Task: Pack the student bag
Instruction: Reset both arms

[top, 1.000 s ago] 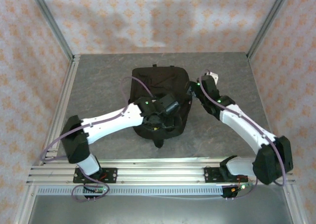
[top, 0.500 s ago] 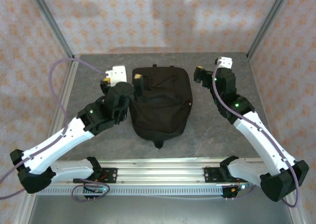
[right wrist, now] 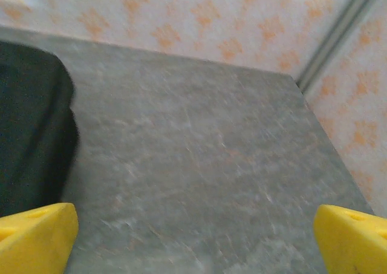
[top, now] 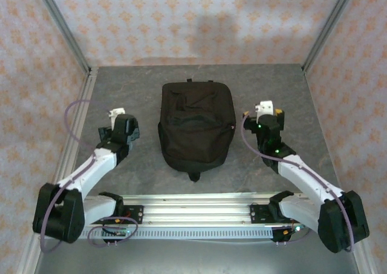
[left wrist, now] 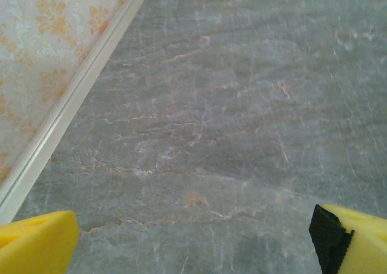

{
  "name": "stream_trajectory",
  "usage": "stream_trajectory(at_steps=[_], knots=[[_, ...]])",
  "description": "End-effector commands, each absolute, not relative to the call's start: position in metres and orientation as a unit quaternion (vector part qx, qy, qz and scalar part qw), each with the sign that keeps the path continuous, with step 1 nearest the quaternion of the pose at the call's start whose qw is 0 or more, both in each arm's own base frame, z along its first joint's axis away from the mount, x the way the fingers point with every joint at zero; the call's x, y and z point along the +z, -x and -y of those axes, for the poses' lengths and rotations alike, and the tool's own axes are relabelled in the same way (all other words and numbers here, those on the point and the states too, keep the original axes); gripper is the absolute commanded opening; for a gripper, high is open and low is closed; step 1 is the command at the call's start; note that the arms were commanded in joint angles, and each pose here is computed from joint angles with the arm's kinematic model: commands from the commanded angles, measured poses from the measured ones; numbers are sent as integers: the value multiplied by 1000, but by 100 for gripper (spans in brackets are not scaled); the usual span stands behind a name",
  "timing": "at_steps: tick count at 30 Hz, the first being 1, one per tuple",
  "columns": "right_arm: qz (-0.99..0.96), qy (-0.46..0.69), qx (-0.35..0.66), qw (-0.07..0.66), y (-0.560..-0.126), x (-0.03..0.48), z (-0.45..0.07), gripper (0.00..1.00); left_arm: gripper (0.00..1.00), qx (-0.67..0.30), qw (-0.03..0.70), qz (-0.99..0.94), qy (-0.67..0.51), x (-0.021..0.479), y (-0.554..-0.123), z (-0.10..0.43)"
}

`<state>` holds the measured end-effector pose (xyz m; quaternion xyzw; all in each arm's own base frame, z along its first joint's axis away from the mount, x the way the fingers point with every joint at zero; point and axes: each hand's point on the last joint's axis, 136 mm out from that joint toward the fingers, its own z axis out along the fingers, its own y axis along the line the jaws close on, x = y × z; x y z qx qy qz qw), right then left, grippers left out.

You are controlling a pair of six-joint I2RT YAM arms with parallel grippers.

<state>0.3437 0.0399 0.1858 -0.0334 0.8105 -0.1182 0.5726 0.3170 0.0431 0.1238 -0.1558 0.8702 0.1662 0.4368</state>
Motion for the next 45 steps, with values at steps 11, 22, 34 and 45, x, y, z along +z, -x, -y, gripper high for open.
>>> stream_trajectory(at_steps=[11,22,34,45], knots=[[-783,-172,-127,584,-349,130,42,100,100,129,505,-837,168,112,-357,-50],[-760,-138,-64,632,-363,105,30,100,100,99,523,-841,100,114,-389,-33],[-827,-122,-39,547,-396,87,28,100,100,115,554,-817,116,97,-387,-42],[-827,-52,13,559,-392,89,1,100,100,83,547,-831,62,93,-392,-21]])
